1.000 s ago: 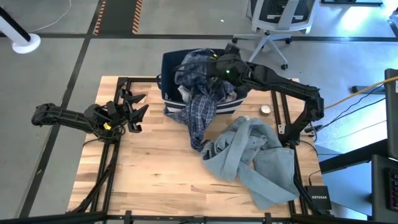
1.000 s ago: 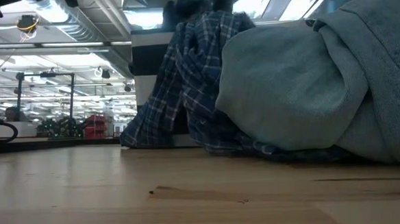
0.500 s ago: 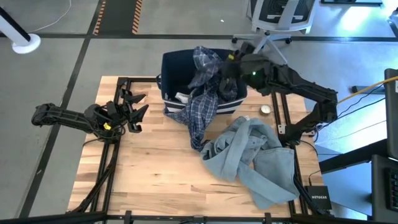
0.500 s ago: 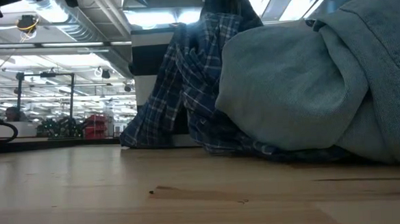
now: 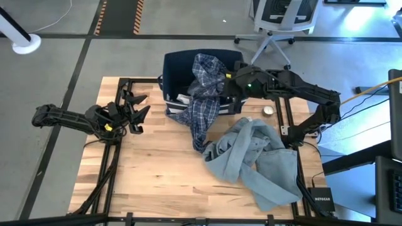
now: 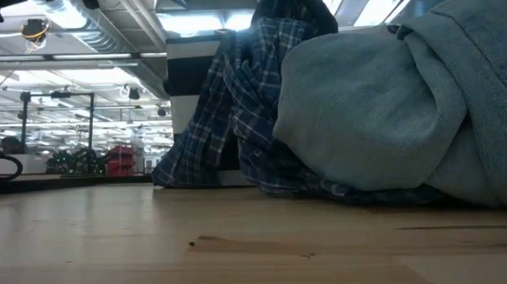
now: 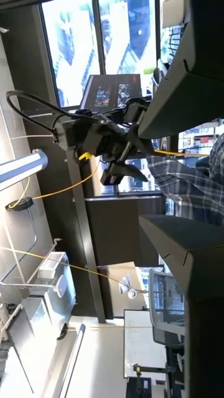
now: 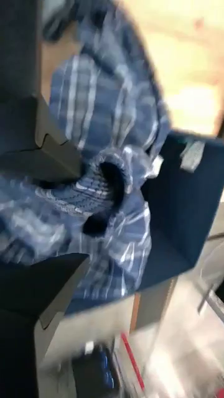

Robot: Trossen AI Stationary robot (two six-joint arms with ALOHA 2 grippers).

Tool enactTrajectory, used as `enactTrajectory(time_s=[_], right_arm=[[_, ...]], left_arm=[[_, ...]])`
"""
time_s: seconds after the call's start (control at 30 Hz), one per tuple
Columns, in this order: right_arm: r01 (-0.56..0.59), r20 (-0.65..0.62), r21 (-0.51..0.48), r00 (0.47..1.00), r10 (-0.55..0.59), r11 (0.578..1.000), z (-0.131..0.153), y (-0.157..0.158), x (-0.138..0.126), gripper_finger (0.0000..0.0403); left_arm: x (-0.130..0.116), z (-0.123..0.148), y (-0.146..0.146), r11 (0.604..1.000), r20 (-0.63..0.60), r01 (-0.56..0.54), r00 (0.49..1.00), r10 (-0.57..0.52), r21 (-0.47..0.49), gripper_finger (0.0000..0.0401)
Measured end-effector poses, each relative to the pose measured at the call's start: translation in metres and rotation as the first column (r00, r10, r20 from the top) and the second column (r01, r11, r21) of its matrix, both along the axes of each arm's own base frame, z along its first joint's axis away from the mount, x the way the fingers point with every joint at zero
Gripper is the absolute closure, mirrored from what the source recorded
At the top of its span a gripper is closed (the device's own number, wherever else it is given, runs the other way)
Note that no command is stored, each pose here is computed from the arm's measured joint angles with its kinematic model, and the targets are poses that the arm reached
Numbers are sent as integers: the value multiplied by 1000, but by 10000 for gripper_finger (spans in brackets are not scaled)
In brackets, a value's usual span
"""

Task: Sort clothes
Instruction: Put the blue long sleeve shirt into the blue laundry bin

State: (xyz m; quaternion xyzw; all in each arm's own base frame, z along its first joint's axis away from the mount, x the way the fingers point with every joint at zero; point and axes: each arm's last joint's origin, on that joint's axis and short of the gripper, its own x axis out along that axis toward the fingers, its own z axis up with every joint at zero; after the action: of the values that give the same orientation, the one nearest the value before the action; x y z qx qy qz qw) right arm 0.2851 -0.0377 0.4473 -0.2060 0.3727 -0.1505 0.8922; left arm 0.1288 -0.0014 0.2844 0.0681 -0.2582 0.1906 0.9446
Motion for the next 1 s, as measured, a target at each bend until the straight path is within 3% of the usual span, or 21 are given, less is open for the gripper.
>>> enactTrajectory(time_s=[0.2,0.3,0.63,0.8,1.0], right_arm=[[-147,70,220,988,134,964,0,7,3,193],[-184,92,282,982,164,942,0,17,4,193],[-237,55,175,971,231,956,-5,73,9,193],[-288,-30,130,955,294,949,-24,118,18,194],[-243,-165,90,953,255,966,-66,160,19,194]], left_arm=[[0,0,0,1000,0,0,1000,0,0,193],[0,0,0,1000,0,0,1000,0,0,193],[0,0,0,1000,0,0,1000,0,0,193],[0,0,0,1000,1,3,1000,-3,-5,193],[1,-2,0,1000,-25,3,1000,-3,-3,193]])
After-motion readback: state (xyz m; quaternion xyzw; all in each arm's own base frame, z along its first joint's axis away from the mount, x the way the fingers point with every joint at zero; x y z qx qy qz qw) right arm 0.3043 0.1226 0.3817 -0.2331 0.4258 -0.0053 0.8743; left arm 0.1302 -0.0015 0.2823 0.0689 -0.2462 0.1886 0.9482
